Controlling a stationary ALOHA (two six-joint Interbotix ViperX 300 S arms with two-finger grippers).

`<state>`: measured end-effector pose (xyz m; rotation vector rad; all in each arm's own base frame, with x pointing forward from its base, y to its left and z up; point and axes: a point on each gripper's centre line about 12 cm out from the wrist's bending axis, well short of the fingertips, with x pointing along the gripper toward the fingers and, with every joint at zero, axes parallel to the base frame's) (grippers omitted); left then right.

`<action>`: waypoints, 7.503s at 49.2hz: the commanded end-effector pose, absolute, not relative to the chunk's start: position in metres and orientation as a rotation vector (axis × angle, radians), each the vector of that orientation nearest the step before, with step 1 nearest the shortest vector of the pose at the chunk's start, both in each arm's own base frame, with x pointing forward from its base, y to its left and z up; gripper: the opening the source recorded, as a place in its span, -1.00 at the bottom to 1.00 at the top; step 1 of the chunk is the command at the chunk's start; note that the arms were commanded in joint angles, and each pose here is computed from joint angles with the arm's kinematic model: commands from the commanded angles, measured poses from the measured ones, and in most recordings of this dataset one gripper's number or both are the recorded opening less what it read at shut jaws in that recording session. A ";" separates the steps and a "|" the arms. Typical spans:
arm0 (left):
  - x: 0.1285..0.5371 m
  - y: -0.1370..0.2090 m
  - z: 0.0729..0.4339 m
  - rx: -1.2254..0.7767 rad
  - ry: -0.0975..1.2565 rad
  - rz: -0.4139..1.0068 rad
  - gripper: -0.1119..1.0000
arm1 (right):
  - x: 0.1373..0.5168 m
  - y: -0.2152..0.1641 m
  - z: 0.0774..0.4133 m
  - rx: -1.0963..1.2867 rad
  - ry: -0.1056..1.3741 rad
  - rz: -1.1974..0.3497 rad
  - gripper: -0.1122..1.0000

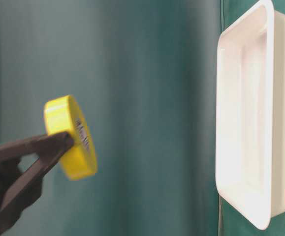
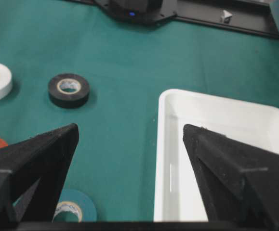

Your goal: Pick up the tape from a random location and place it into the white case.

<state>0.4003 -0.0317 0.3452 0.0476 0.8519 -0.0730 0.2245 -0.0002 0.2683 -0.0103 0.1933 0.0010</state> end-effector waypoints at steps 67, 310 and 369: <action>0.423 0.112 0.354 0.014 0.782 0.208 -0.38 | 0.226 0.000 0.270 -0.015 0.209 0.001 0.82; 0.412 0.026 0.300 0.071 0.789 0.022 0.92 | 0.230 0.000 0.268 -0.003 0.221 0.003 0.82; 0.199 0.021 0.333 0.060 0.324 0.090 0.92 | 0.221 0.001 0.276 -0.002 0.199 0.004 0.82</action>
